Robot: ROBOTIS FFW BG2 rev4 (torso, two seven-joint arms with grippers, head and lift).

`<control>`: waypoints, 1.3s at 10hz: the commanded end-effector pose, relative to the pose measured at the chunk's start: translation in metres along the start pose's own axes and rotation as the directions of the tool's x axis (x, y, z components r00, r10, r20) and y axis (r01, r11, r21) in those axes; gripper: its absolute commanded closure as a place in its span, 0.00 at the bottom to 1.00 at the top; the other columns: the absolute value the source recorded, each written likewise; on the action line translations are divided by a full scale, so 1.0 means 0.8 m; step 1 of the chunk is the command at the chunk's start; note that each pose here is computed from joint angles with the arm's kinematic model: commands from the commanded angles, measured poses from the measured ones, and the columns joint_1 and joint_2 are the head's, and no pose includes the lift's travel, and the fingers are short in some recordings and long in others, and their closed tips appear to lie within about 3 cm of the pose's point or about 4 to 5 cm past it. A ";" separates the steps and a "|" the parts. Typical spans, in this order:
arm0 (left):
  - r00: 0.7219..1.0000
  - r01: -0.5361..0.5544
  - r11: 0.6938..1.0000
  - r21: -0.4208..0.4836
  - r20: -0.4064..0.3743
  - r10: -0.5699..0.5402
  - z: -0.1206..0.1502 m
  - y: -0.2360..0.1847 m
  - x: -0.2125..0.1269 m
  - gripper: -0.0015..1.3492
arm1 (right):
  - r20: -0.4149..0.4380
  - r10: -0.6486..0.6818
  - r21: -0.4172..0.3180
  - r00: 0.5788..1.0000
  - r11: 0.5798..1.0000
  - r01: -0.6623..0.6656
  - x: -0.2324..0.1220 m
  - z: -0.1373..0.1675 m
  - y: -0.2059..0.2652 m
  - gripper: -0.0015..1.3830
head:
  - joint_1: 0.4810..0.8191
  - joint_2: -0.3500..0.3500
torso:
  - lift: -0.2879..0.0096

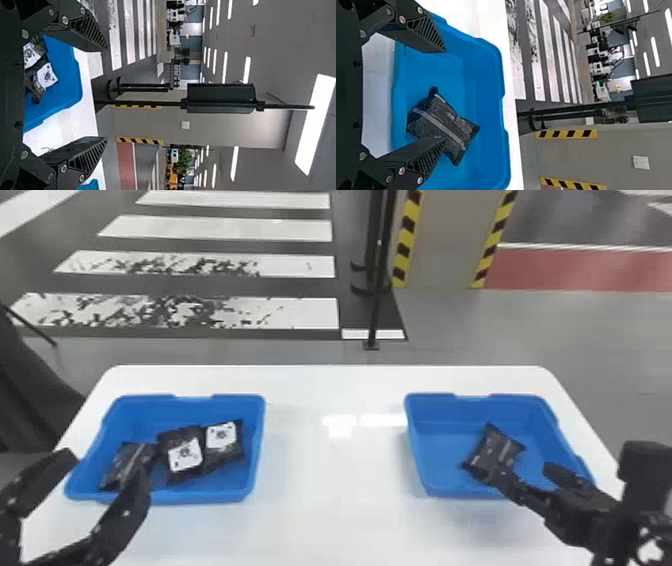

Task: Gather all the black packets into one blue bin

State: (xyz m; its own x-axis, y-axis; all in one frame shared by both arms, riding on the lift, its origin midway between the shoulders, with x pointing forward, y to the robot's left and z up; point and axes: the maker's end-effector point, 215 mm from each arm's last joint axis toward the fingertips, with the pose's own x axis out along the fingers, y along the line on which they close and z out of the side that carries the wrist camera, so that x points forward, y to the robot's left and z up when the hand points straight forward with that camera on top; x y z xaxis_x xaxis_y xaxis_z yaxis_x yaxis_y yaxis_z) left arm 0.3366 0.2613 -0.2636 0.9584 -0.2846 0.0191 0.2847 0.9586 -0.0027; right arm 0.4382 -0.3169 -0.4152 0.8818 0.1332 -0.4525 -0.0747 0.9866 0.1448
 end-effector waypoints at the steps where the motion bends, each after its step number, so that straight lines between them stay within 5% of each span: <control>1: 1.000 0.020 1.000 -0.005 0.006 -0.020 0.003 -0.006 0.008 0.20 | -0.053 0.000 0.002 0.999 1.000 0.000 0.026 0.001 -0.007 0.17 | 0.63 0.39 | 0.60; 4: 0.999 0.033 0.999 -0.009 0.015 -0.033 0.007 -0.010 0.016 0.20 | -0.150 0.080 0.019 0.985 0.997 -0.078 0.098 -0.008 0.020 0.17 | 0.63 0.41 | 0.60; 9: 0.999 0.046 0.999 -0.022 0.013 -0.046 0.001 -0.013 0.027 0.21 | -0.292 0.073 0.043 0.954 0.997 -0.063 0.132 -0.051 0.007 0.19 | 0.63 0.39 | 0.60; 12: 0.998 0.063 0.997 -0.039 0.018 -0.062 -0.004 -0.020 0.035 0.21 | -0.341 0.075 0.076 0.937 0.996 -0.052 0.147 -0.064 0.000 0.52 | 0.63 0.40 | 0.60; 13: 0.998 0.062 0.997 -0.043 0.017 -0.061 -0.005 -0.020 0.034 0.21 | -0.370 0.067 0.081 0.927 0.996 -0.039 0.145 -0.074 -0.006 0.52 | 0.63 0.40 | 0.60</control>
State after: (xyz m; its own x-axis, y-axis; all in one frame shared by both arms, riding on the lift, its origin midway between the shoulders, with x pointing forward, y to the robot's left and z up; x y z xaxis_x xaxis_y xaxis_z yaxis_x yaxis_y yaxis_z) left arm 0.3587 0.2378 -0.2657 0.9384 -0.3436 0.0376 0.3450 0.9377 -0.0418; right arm 0.5161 -0.2973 -0.5163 0.6524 0.2296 -0.7222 -0.0806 0.9686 0.2351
